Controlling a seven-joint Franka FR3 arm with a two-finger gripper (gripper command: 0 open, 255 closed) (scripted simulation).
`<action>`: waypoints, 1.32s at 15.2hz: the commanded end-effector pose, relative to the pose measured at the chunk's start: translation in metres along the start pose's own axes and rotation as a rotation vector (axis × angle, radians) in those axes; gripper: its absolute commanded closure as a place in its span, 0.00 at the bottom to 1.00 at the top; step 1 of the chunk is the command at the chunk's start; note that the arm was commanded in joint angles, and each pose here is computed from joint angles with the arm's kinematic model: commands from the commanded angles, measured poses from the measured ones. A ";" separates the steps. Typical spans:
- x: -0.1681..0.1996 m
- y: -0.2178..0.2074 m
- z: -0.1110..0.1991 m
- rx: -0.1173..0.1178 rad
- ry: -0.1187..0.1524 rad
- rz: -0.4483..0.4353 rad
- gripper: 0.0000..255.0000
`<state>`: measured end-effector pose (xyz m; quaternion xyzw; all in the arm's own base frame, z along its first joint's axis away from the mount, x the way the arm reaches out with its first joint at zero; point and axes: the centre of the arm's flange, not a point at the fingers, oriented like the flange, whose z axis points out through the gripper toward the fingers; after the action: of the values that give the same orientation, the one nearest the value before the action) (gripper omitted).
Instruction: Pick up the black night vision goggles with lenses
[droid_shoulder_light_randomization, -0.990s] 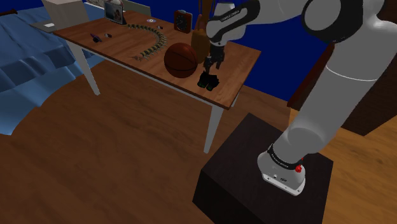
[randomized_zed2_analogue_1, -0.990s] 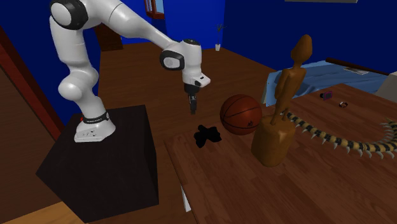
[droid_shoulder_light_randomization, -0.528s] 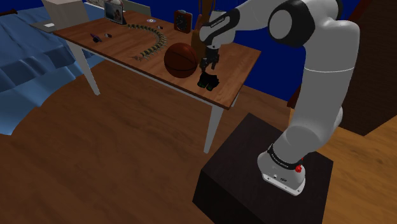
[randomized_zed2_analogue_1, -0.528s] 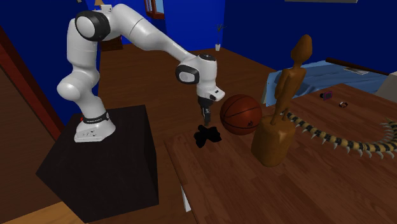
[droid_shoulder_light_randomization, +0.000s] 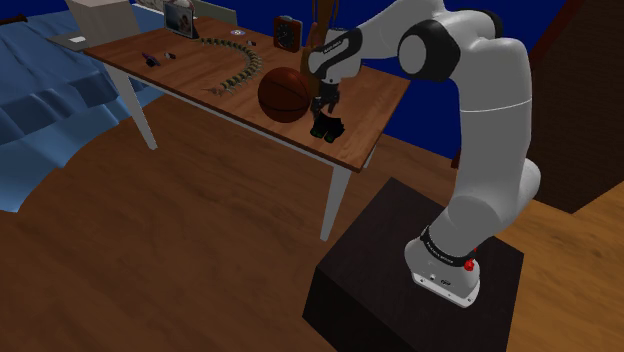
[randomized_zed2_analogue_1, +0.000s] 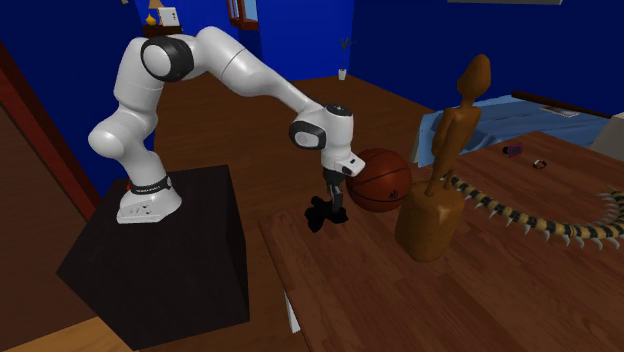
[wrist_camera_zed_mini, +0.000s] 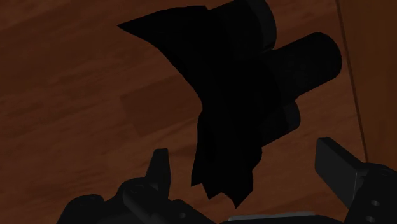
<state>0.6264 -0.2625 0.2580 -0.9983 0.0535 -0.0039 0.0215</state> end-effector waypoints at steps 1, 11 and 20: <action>0.001 0.000 0.011 0.000 0.000 0.000 0.00; 0.000 0.000 0.020 0.000 0.001 0.000 1.00; 0.001 -0.001 -0.012 0.000 0.000 0.000 1.00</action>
<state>0.6274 -0.2623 0.2658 -0.9983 0.0536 -0.0039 0.0214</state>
